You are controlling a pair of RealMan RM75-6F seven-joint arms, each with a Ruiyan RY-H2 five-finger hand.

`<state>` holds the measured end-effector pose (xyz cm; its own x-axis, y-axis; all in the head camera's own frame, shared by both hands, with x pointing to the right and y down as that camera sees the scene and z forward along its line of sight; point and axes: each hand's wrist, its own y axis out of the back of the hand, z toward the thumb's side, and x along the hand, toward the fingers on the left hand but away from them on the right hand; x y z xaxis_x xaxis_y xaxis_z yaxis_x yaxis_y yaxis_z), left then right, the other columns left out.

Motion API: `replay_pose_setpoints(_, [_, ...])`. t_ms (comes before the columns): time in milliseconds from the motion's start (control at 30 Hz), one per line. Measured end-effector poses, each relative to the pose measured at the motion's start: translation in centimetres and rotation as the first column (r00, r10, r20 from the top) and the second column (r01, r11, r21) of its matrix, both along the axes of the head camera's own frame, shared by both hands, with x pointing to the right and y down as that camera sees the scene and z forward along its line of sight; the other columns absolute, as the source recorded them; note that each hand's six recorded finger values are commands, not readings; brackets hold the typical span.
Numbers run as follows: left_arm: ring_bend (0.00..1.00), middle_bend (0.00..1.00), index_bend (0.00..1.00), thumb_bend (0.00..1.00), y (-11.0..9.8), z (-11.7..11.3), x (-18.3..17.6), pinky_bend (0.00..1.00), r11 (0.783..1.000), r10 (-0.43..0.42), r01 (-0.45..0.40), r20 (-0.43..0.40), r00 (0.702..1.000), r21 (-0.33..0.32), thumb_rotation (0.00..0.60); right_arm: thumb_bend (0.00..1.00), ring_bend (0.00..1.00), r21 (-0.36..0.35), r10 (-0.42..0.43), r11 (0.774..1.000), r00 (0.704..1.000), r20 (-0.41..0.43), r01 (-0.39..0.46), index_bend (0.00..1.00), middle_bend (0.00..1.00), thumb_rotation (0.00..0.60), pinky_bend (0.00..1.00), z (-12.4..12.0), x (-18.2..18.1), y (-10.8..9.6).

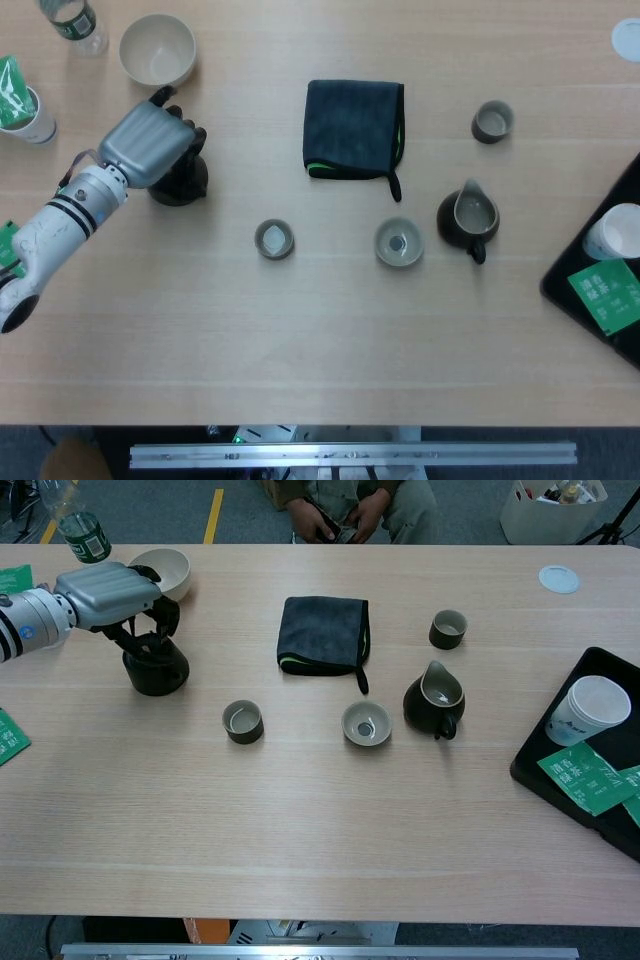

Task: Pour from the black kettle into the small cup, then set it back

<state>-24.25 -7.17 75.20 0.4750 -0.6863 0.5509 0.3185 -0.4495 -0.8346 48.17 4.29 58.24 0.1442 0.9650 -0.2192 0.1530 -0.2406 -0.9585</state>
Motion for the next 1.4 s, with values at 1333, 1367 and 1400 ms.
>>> replay_pose_setpoints(1333, [0.36,0.52,0.50,0.20,-0.3,1.2,-0.5,0.11,0.991,0.110,-0.115,0.083,0.990,0.068,0.359,0.00,0.23,-0.009,0.018,1.000,1.000,-0.006,-0.019,0.36,0.39,0.600,0.23,0.3,0.6,0.2])
replay_pose_setpoints(1367, [0.36,0.52,0.50,0.19,-0.3,1.2,-0.5,0.11,0.991,0.110,-0.116,0.083,0.990,0.070,0.358,0.00,0.23,-0.008,0.018,1.000,1.000,-0.006,-0.018,0.36,0.39,0.600,0.23,0.3,0.6,0.2])
replay_pose_setpoints(1400, [0.36,0.52,0.50,0.19,-0.3,1.2,-0.5,0.11,0.991,0.110,-0.116,0.084,0.990,0.072,0.358,0.00,0.23,-0.008,0.018,1.000,1.000,-0.006,-0.018,0.36,0.39,0.600,0.23,0.3,0.6,0.2])
